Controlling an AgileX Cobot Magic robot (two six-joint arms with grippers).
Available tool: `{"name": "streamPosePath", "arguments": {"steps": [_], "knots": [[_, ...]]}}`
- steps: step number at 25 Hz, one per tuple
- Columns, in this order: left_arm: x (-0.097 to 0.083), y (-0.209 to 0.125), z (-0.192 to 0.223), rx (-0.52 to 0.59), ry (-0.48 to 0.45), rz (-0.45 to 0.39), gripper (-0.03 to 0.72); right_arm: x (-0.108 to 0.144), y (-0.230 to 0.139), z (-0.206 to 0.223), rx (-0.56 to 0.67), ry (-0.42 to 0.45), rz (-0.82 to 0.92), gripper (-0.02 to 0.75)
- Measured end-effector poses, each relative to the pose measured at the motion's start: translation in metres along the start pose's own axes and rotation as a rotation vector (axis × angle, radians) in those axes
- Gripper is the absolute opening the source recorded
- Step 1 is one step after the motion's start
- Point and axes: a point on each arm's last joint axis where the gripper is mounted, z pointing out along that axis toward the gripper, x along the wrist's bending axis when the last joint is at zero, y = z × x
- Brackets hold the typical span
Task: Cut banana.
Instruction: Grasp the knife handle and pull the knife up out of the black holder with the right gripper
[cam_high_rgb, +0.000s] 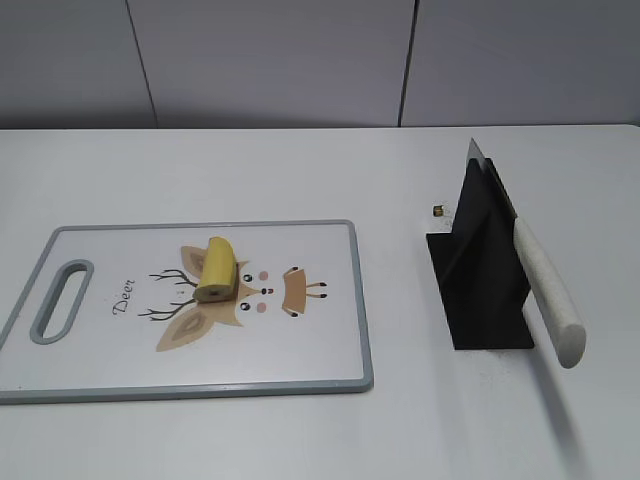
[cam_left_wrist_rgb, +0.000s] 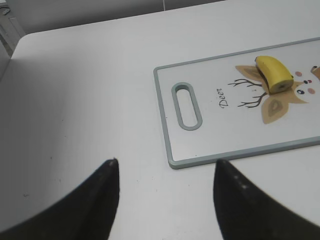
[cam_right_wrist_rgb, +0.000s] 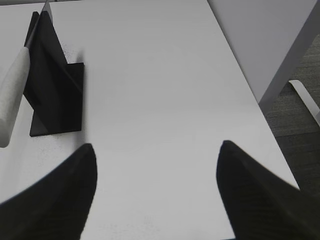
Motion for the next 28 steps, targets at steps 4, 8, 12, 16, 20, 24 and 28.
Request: {"name": "streamPosePath", "arguments": {"steps": [4, 8, 12, 16, 20, 24, 28], "knots": [[0.0, 0.0, 0.0, 0.0, 0.0, 0.0, 0.577, 0.0, 0.0, 0.0, 0.0, 0.0, 0.0, 0.563], [0.0, 0.0, 0.0, 0.0, 0.0, 0.0, 0.574, 0.0, 0.0, 0.0, 0.0, 0.001, 0.0, 0.563], [0.0, 0.0, 0.0, 0.0, 0.0, 0.0, 0.57, 0.0, 0.0, 0.0, 0.0, 0.003, 0.002, 0.563], [0.0, 0.0, 0.0, 0.0, 0.0, 0.0, 0.57, 0.0, 0.001, 0.002, 0.013, 0.003, 0.0, 0.563], [0.0, 0.0, 0.0, 0.0, 0.0, 0.0, 0.57, 0.0, 0.007, 0.012, 0.089, 0.0, -0.029, 0.563], [0.0, 0.0, 0.0, 0.0, 0.0, 0.0, 0.57, 0.001, 0.017, 0.018, 0.135, -0.001, -0.04, 0.563], [0.0, 0.0, 0.0, 0.0, 0.0, 0.0, 0.57, 0.002, 0.032, 0.015, 0.128, -0.001, -0.04, 0.563]]}}
